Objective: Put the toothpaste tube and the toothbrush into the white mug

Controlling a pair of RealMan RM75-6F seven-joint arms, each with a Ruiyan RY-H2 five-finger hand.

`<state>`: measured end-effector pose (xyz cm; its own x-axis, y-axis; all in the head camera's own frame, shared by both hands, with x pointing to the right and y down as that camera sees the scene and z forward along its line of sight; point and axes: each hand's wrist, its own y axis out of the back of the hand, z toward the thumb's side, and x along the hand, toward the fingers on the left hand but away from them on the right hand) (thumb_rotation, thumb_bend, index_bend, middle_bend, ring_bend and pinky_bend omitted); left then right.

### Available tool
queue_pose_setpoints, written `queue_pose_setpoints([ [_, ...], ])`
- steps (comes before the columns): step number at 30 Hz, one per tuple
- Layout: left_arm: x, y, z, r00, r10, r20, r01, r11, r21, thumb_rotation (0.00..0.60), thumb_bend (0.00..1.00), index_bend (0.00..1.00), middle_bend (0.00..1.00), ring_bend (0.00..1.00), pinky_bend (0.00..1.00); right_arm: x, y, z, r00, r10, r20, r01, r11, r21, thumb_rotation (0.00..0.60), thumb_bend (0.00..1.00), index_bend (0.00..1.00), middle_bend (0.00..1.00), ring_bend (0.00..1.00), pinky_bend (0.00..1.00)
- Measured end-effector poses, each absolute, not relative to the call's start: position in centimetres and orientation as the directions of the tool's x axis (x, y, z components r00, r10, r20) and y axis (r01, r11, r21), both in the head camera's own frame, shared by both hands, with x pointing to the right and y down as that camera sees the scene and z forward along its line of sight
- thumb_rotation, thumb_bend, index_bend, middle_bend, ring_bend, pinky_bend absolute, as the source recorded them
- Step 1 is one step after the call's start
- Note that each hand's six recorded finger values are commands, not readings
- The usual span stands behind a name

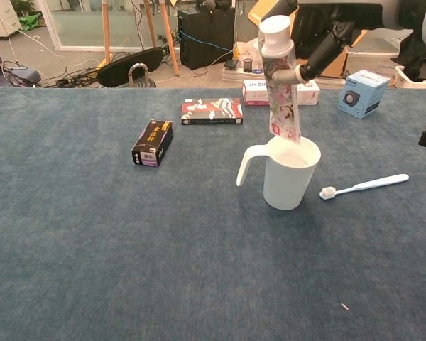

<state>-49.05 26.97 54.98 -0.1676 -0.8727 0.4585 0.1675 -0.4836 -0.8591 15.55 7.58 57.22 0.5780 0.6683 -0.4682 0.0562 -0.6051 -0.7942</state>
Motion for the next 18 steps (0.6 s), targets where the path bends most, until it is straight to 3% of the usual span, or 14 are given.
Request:
queue_pose_setpoints([
  [18, -49.5, 27.3, 54.8, -0.181, -0.871, 0.457, 0.162, -0.485, -0.860, 0.600, 0.00, 0.52, 0.38, 0.31, 0.42, 16.1, 8.8, 59.3, 0.571, 0.645, -0.508, 0.042, -0.641, -0.766, 0.600, 0.29, 0.72, 1.00, 1.00, 1.00],
])
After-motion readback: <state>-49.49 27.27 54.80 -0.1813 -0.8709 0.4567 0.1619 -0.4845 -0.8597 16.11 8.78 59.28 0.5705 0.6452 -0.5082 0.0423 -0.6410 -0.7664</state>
